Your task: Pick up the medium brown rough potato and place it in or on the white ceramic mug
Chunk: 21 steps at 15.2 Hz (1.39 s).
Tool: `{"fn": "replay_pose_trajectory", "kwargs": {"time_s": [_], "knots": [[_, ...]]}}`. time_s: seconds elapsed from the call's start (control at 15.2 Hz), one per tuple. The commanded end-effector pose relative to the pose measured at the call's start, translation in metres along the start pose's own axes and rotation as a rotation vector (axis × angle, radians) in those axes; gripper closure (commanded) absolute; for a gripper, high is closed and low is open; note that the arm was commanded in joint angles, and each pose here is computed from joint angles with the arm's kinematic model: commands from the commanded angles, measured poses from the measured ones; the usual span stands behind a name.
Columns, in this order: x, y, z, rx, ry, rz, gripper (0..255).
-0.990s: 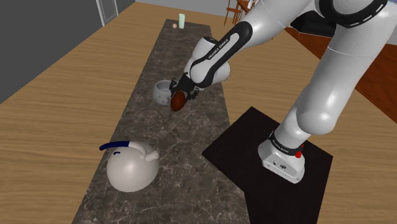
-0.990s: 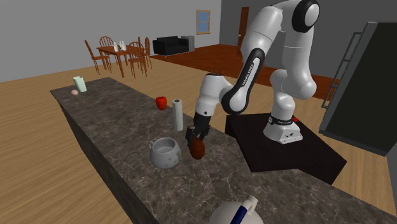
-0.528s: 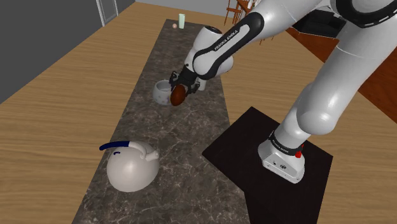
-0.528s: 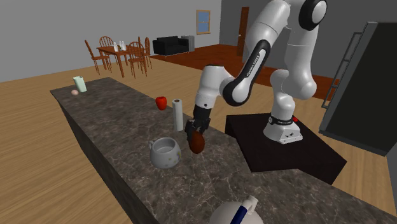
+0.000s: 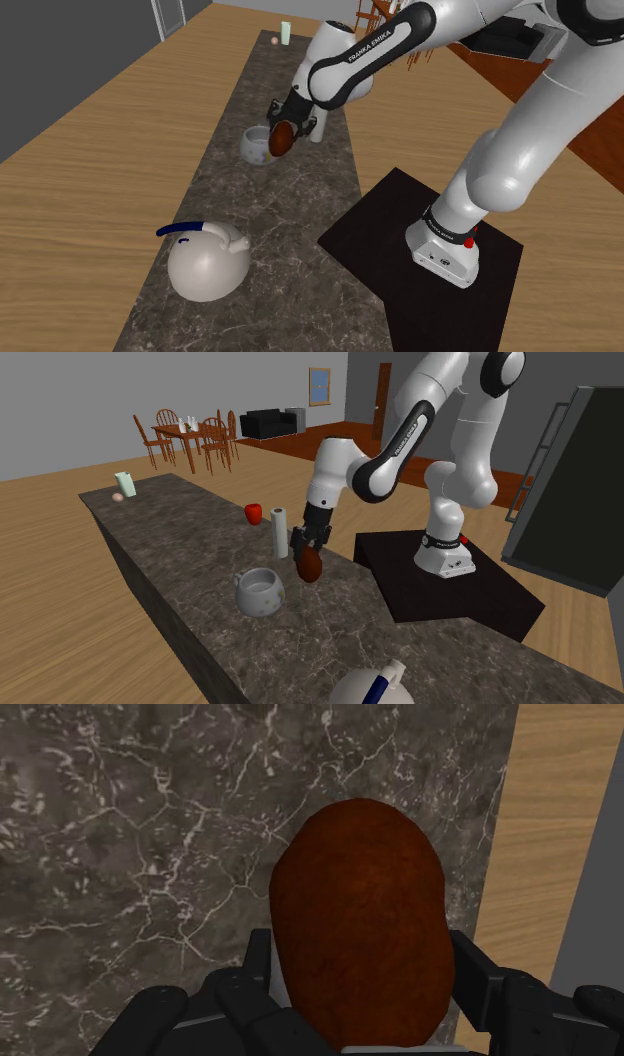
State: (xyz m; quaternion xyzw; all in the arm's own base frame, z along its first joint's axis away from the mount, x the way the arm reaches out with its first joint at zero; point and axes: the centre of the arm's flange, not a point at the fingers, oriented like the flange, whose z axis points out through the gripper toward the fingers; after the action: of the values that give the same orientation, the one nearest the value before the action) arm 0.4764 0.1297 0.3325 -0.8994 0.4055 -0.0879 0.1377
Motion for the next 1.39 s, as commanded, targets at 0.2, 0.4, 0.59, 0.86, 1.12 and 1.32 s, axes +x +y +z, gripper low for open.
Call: {"fn": "replay_pose_trajectory", "kwargs": {"time_s": [0.2,0.4,0.59,0.86,1.12,1.32], "knots": [[0.034,-0.021,-0.001,0.000,0.000,0.000,255],[0.068,-0.040,0.006,0.000,0.000,0.000,255],[0.102,-0.059,0.013,0.000,0.000,0.000,255],[0.148,-0.085,0.022,0.000,0.000,0.000,255],[0.161,-0.088,0.040,0.000,0.000,0.000,255],[0.161,-0.083,0.055,0.000,0.000,0.000,255]]}}
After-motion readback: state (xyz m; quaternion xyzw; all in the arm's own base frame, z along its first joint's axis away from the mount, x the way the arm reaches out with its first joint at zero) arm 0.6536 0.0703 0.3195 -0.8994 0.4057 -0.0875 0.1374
